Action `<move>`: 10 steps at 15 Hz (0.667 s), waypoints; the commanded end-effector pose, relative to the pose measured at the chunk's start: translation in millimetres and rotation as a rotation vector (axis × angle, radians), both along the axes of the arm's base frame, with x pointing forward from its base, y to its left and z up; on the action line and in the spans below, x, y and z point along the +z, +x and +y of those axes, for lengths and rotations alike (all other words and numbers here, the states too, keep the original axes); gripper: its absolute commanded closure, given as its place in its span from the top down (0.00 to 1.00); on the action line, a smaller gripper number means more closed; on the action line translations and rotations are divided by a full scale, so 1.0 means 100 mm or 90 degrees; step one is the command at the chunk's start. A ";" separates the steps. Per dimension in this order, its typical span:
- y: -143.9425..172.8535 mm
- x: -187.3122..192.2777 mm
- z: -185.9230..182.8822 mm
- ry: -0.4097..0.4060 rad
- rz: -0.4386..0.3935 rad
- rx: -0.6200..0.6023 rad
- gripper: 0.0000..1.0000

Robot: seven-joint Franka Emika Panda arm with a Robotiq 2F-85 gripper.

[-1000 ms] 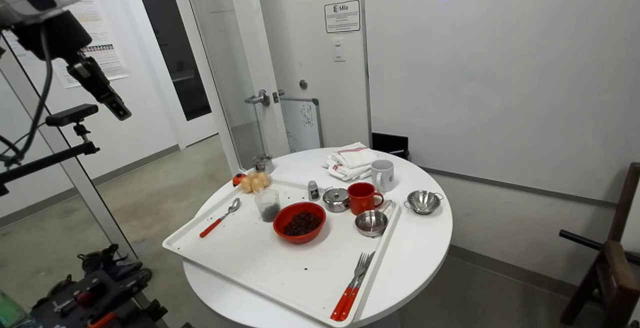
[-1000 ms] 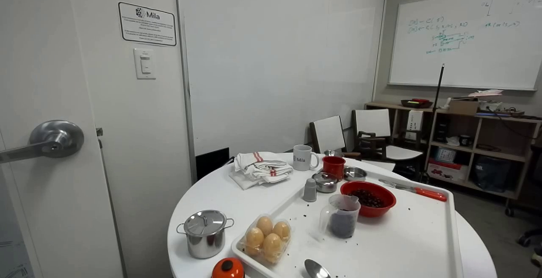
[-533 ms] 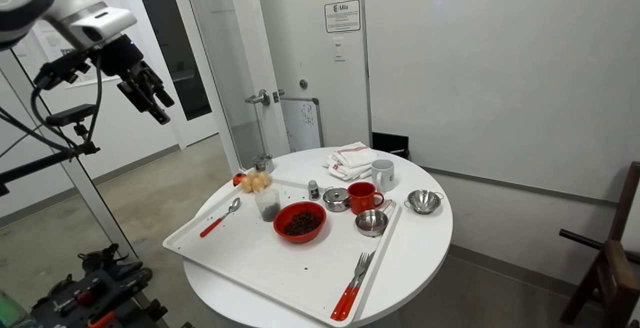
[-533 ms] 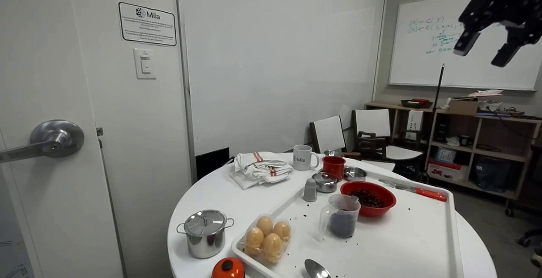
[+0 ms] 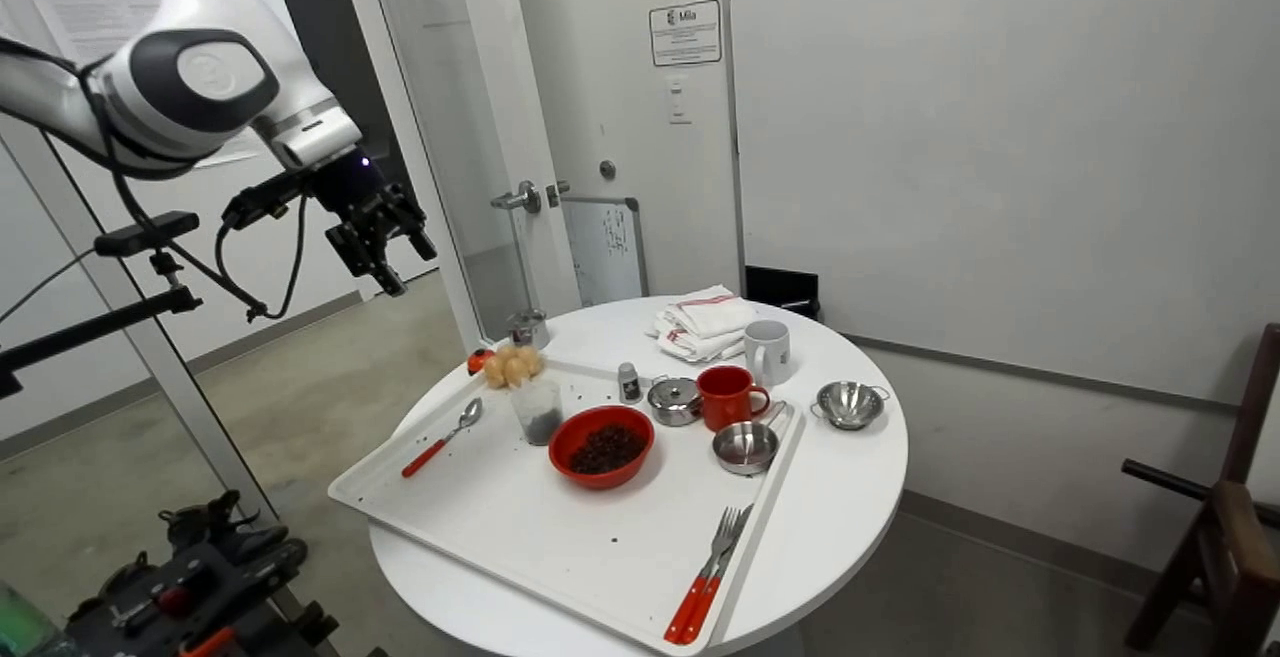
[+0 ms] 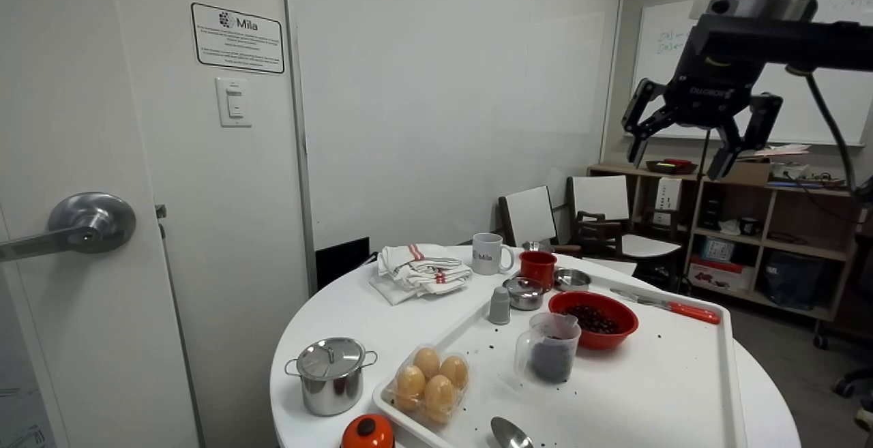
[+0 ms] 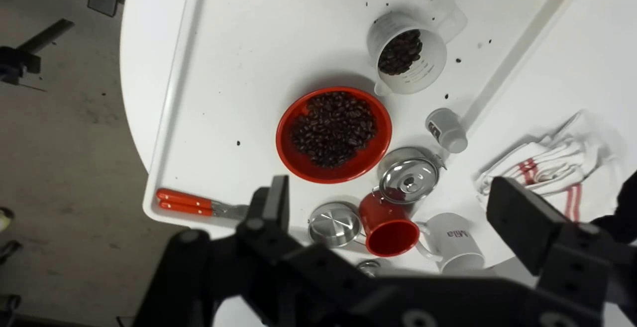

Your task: Pour some of the contents in the clear jar into the red bowl

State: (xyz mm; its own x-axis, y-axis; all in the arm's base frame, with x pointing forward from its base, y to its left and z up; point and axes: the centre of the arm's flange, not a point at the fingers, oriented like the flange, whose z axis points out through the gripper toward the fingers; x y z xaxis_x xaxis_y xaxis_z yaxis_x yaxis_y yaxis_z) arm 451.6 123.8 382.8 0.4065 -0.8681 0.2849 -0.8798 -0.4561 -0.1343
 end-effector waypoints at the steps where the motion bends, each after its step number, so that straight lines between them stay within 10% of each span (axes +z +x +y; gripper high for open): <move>1: 0.07 -0.06 0.00 0.001 0.000 -0.032 1.00; 10: 0.11 -0.40 0.07 -0.020 -0.021 -0.168 1.00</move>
